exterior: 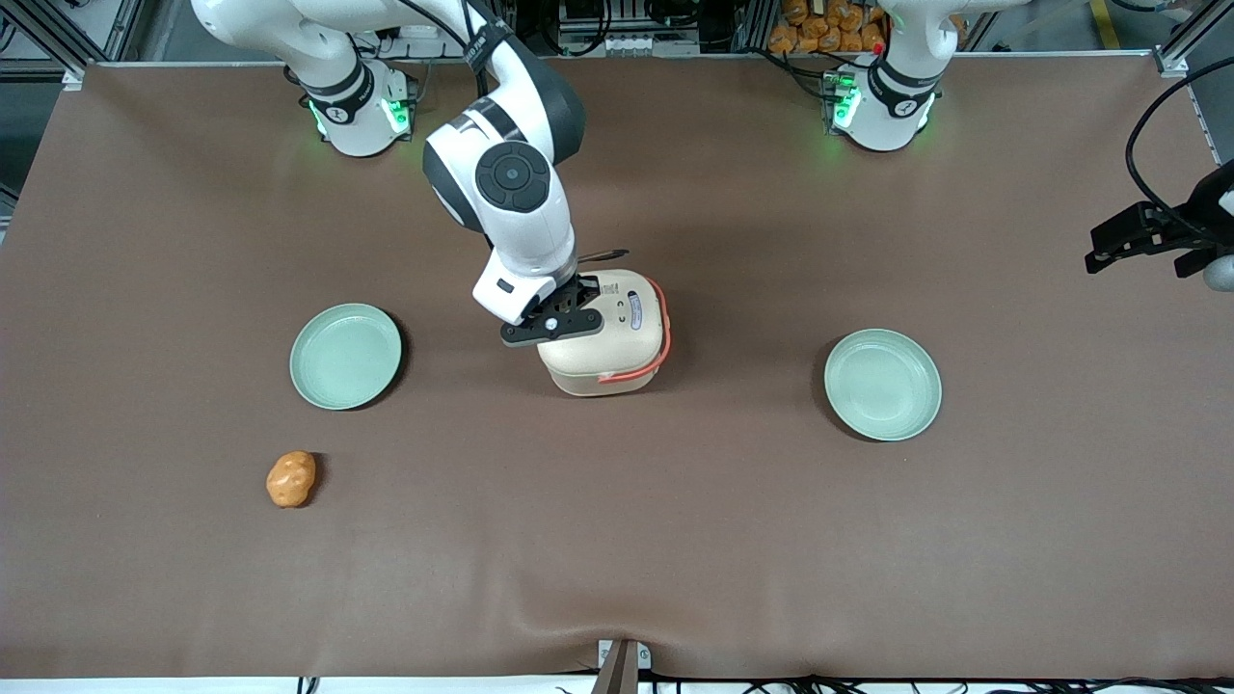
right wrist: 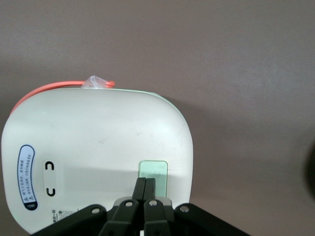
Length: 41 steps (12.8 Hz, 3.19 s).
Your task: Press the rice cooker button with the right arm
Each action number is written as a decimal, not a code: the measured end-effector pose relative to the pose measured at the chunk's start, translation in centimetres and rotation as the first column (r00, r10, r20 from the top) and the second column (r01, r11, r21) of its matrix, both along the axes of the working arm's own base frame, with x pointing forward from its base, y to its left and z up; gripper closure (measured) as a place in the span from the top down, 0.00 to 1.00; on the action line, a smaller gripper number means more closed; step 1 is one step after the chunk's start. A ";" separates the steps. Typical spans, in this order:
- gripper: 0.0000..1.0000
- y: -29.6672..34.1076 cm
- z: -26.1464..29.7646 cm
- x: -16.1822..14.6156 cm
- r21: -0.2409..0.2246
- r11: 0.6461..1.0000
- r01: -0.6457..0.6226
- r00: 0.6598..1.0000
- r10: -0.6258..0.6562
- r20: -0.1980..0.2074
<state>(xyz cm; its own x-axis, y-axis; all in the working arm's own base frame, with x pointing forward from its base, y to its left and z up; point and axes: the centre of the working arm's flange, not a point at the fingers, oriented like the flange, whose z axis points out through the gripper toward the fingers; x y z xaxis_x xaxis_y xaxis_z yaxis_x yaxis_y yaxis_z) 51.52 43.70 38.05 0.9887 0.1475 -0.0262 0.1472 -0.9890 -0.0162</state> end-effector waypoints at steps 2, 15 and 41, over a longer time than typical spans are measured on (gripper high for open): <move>0.01 0.0 -0.2 0.0 -0.004 1.000 0.018 1.000 -0.018 -0.004; 0.01 0.2 -1.7 0.1 -0.016 0.999 0.039 0.999 -0.039 -0.016; 1.00 -47.2 28.0 6.2 0.030 0.998 0.059 0.998 -0.058 -0.026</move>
